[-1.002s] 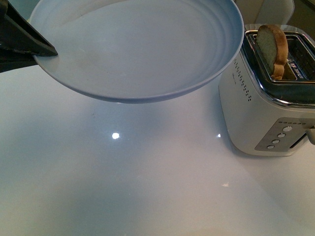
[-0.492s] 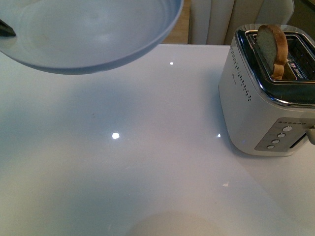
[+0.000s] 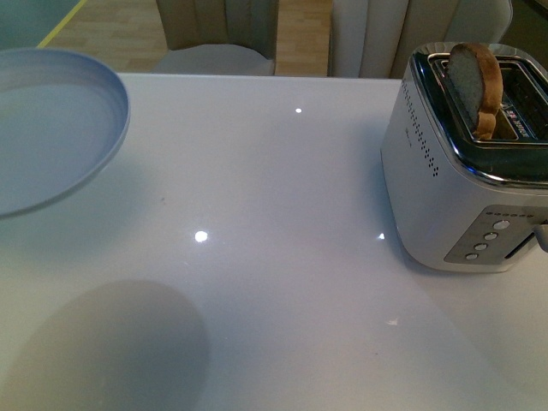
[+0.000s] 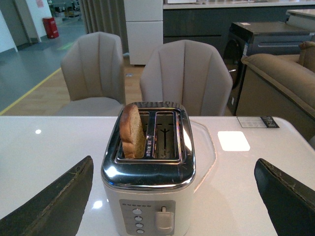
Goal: Left arm holds plate, right arm toasts bread
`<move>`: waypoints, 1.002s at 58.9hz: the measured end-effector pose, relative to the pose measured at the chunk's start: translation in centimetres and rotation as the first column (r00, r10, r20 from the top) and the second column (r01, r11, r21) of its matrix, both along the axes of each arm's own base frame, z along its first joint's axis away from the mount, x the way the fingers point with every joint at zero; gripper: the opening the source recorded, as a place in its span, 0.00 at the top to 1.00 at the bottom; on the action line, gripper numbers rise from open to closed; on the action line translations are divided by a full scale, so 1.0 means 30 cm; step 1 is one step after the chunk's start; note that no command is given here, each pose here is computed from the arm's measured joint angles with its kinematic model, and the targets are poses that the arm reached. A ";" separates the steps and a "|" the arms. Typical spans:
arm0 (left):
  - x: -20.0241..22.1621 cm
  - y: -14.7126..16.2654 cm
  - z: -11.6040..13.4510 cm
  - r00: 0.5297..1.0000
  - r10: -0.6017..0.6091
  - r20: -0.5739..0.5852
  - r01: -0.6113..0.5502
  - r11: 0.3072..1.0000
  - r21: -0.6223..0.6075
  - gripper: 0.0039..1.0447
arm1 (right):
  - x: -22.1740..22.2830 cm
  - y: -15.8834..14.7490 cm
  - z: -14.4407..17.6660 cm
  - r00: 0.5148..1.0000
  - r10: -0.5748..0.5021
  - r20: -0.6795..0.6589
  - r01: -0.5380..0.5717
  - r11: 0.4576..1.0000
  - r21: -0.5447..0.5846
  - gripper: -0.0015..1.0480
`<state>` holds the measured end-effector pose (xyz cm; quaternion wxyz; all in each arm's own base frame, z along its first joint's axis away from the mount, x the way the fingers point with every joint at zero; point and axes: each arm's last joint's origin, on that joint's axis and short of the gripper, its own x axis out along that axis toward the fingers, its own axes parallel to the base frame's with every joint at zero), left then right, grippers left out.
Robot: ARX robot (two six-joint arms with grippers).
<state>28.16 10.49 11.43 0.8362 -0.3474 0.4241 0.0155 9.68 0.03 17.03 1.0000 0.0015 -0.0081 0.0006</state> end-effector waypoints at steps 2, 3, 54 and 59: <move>0.000 0.012 -0.028 1.000 -0.003 -0.008 0.003 1.000 0.000 0.98 | 0.000 0.000 0.000 1.000 0.000 0.000 0.000 1.000 0.000 0.08; 0.000 0.015 -0.037 1.000 -0.006 -0.009 0.006 1.000 0.002 0.98 | 0.000 0.000 0.000 1.000 0.000 0.000 0.000 1.000 0.000 0.08; 0.110 0.191 -0.464 0.995 -0.010 -0.102 0.009 1.000 -0.014 0.98 | 0.000 0.000 0.000 1.000 0.000 0.000 0.000 1.000 0.000 0.08; 0.111 0.193 -0.485 0.994 -0.010 -0.110 0.008 1.000 -0.018 0.98 | 0.000 0.000 0.000 1.000 0.000 0.000 0.000 1.000 0.000 0.08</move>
